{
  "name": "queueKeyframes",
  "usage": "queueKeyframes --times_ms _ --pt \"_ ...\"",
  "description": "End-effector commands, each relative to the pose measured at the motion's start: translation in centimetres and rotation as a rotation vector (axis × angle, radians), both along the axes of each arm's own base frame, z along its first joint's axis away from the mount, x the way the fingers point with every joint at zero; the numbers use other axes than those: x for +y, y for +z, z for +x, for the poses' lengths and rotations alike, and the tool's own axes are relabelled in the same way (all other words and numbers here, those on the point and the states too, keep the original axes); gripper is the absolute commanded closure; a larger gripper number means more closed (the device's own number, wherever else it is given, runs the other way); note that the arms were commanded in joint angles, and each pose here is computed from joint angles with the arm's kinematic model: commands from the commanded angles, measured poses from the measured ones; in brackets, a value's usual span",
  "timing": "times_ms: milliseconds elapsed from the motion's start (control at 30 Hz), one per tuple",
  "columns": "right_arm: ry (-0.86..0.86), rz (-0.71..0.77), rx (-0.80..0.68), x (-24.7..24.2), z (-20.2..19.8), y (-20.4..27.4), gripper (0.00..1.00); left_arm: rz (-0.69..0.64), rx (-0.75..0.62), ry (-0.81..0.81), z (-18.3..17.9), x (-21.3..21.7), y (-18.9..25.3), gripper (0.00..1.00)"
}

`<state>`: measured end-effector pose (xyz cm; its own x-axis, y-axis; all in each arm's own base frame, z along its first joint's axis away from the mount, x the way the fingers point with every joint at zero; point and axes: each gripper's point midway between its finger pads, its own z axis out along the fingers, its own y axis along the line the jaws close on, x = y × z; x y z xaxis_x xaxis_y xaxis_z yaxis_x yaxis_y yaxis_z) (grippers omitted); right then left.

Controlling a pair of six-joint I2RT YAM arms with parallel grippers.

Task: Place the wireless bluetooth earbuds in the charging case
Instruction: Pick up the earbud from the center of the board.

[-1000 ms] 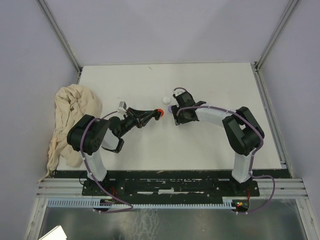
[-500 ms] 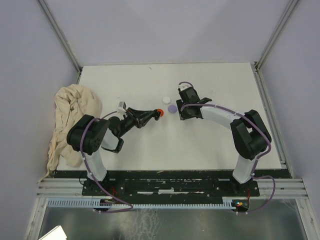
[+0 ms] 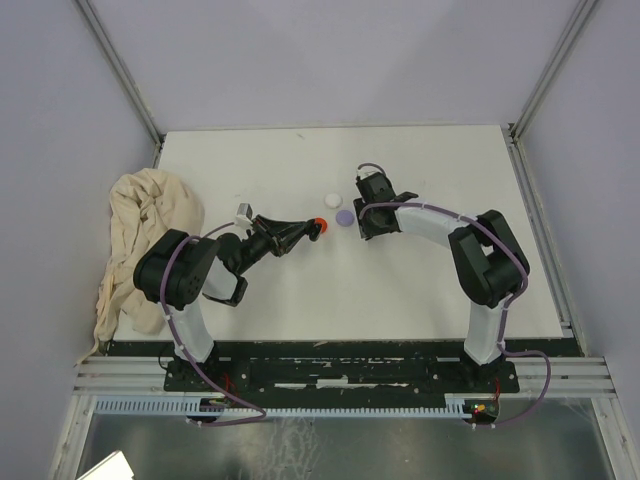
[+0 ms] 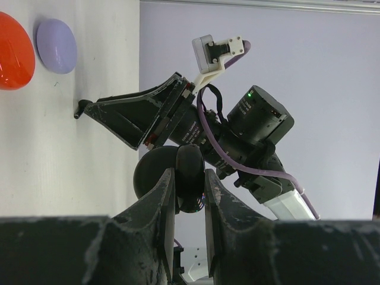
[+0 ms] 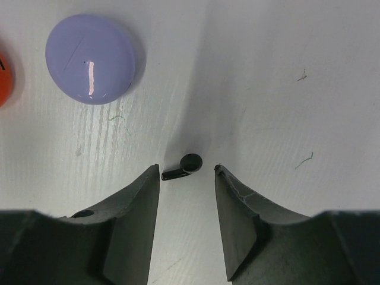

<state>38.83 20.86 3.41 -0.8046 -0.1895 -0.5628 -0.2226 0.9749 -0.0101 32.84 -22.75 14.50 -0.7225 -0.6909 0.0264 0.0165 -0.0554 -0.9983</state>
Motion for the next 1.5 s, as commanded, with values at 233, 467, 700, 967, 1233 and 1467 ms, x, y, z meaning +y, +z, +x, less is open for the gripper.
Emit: queueKeyframes --times_ms 233,467,700,967,1233,1467 --pt "-0.036 0.045 -0.041 0.5 2.2 0.8 0.52 -0.057 -0.135 -0.017 -0.8 0.2 3.6 0.97" --pt "-0.045 0.052 -0.028 0.5 2.3 0.2 0.54 -0.059 -0.136 -0.016 -0.7 0.2 3.6 0.97" --pt "-0.049 0.057 -0.022 0.4 2.5 -0.2 0.59 -0.060 -0.136 -0.018 -0.6 0.2 3.6 0.97" --pt "-0.054 0.063 -0.016 0.4 2.4 -0.3 0.67 -0.060 -0.134 -0.019 -0.5 0.1 3.5 0.97" --pt "-0.050 0.072 -0.008 0.6 2.2 -0.3 0.79 -0.067 -0.136 -0.019 -0.4 0.1 3.9 0.97" --pt "-0.043 0.061 -0.047 0.4 2.7 0.6 0.89 -0.054 -0.132 -0.016 -0.6 0.3 3.6 0.97"
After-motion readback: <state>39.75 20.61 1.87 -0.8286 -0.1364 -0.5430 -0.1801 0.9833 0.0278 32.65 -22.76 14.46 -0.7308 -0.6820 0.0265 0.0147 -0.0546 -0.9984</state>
